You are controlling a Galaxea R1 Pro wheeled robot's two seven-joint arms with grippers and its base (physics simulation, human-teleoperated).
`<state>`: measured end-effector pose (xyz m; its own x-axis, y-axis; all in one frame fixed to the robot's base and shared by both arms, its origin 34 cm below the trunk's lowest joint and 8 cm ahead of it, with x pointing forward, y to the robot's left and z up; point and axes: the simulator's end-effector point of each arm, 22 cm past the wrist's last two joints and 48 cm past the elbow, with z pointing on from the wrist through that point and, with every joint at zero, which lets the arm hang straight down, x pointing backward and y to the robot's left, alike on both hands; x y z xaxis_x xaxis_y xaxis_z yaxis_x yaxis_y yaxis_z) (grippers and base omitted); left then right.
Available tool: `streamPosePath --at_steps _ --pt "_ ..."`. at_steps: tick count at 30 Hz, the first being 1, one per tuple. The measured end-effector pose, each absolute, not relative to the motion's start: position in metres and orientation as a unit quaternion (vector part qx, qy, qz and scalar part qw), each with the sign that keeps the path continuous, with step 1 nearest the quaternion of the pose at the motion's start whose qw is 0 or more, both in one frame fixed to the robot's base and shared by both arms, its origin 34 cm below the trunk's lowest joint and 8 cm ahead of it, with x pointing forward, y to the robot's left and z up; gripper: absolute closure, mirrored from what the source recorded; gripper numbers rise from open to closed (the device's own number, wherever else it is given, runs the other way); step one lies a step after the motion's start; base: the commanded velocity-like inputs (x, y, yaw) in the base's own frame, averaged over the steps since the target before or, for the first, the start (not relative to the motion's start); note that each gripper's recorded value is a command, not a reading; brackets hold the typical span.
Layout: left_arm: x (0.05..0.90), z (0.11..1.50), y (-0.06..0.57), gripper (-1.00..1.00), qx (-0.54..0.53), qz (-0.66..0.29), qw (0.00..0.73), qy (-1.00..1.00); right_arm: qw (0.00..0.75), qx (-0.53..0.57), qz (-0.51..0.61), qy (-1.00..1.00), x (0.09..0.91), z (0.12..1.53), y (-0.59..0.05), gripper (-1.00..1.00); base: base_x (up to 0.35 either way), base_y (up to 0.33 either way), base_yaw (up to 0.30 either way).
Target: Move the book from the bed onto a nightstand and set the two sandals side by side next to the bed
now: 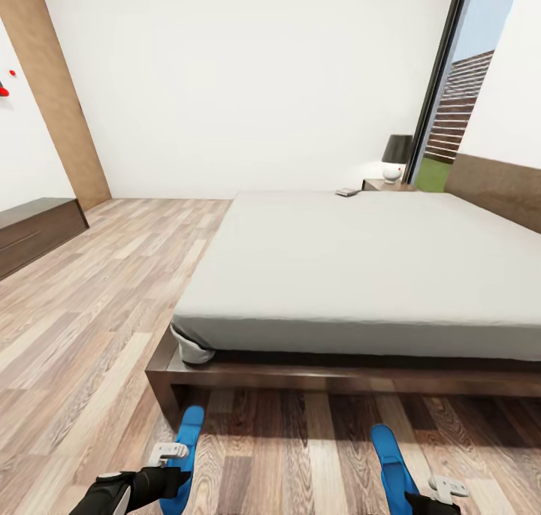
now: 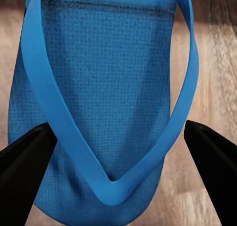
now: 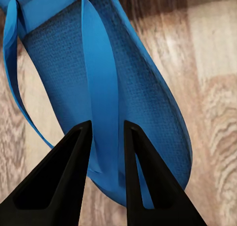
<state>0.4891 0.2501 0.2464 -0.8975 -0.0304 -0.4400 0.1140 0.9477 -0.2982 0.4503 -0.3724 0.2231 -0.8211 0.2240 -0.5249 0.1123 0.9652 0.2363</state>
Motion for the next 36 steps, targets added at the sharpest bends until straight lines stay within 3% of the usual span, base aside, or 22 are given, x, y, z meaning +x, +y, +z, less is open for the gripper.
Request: streamPosePath --at_steps 36 --pt "0.453 0.190 0.250 1.00 0.013 -0.161 0.168 0.972 0.229 0.094 0.092 0.964 0.411 0.172 -0.372 1.00 0.000 0.000 0.000"
